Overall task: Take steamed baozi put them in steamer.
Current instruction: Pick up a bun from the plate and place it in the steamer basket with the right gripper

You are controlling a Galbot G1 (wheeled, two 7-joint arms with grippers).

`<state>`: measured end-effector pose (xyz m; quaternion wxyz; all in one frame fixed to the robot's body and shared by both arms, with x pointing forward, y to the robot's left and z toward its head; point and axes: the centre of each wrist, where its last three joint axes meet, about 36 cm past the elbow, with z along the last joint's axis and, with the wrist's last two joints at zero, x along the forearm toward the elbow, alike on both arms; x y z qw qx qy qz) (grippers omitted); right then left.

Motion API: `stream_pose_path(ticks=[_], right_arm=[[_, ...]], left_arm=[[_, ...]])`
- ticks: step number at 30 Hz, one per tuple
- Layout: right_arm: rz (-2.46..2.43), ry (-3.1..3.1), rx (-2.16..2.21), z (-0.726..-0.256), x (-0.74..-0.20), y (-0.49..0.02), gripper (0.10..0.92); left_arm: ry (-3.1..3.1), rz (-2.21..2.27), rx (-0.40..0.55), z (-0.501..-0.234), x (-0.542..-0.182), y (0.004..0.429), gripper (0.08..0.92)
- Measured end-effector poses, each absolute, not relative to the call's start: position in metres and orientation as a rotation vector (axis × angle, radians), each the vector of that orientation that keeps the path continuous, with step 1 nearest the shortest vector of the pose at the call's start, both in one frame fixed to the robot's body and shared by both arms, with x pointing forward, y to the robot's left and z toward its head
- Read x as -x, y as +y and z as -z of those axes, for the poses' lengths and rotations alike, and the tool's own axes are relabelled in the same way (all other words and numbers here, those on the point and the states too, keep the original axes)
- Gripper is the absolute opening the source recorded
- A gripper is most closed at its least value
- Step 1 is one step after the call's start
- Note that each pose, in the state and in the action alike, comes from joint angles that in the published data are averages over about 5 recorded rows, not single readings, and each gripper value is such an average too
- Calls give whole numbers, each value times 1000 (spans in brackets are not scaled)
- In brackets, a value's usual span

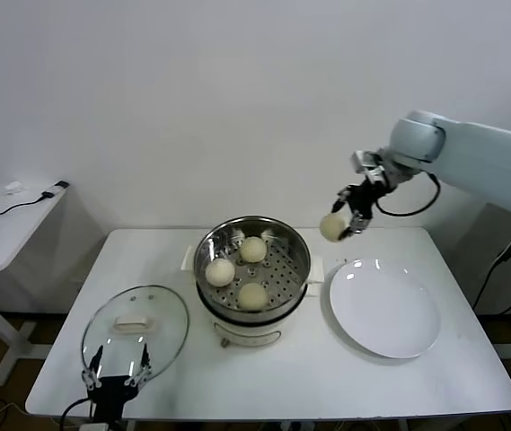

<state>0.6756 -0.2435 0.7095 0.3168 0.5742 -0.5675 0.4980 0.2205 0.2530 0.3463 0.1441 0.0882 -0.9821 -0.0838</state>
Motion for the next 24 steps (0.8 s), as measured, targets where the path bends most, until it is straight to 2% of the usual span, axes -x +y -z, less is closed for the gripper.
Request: stream_pose_path(ticks=[4, 10, 24], right_arm=[[-1301, -1469, -1541, -706, -670, -204, 670], [-1303, -1404, -1533, -676, -665, -162, 670], [-1313, -1325, -1485, -609, -665, -134, 670]], left_arm=[[-2831, 246, -259, -347, -221, 254, 823], [-2826, 247, -268, -346, -220, 257, 823], [-2821, 244, -268, -344, -222, 258, 823]])
